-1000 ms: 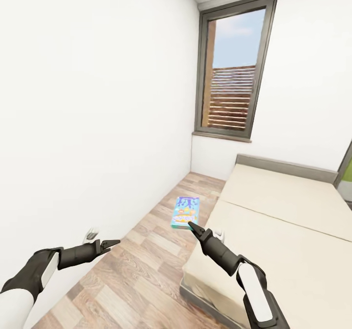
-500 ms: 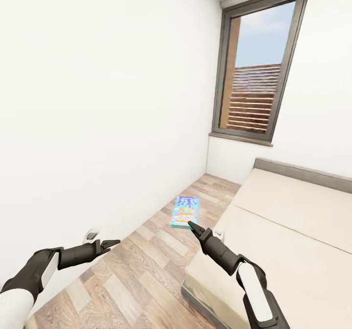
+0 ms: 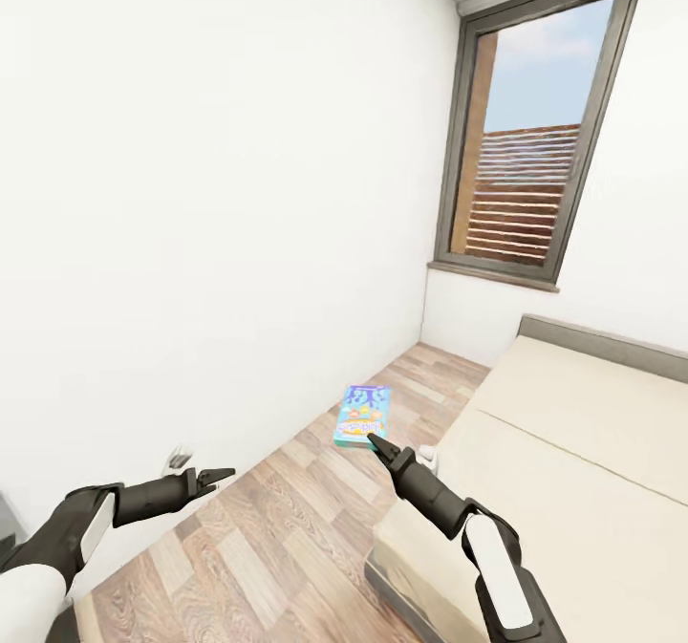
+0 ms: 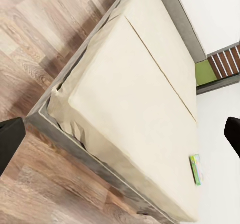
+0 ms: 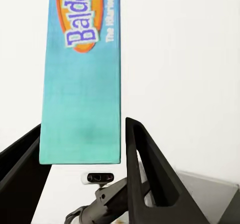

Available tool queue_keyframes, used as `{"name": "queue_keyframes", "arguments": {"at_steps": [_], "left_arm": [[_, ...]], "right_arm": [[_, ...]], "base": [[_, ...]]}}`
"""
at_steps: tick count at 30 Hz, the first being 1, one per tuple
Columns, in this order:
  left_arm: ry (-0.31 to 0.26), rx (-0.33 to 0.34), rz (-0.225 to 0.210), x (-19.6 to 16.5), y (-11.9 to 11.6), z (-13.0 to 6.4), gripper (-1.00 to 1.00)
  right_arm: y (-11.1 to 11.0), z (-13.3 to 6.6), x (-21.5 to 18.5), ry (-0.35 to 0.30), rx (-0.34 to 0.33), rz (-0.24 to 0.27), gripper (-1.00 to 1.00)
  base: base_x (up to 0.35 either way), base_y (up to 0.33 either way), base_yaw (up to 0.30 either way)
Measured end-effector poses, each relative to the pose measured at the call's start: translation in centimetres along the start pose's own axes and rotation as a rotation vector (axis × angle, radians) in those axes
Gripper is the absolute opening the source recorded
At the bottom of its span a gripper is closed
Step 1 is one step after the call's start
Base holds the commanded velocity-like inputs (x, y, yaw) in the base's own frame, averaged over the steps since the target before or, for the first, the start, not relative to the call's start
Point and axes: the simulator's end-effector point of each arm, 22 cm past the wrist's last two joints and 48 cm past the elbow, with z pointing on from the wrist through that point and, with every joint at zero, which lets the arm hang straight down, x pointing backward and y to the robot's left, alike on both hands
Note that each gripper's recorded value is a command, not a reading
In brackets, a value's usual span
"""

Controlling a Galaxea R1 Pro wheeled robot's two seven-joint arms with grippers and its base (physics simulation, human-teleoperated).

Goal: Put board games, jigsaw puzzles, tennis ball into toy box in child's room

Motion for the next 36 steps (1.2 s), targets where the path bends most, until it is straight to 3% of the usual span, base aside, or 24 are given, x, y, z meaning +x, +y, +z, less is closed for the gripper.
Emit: {"name": "queue_keyframes", "arguments": {"at_steps": [36], "left_arm": [[-0.009,0.005,0.013,-0.8,-3.2,-2.3,1.0]], "right_arm": [[4.3,-1.0,0.0,-0.001,-0.019,-0.024,-1.0]], "base": [[0.0,0.0,0.275]]}}
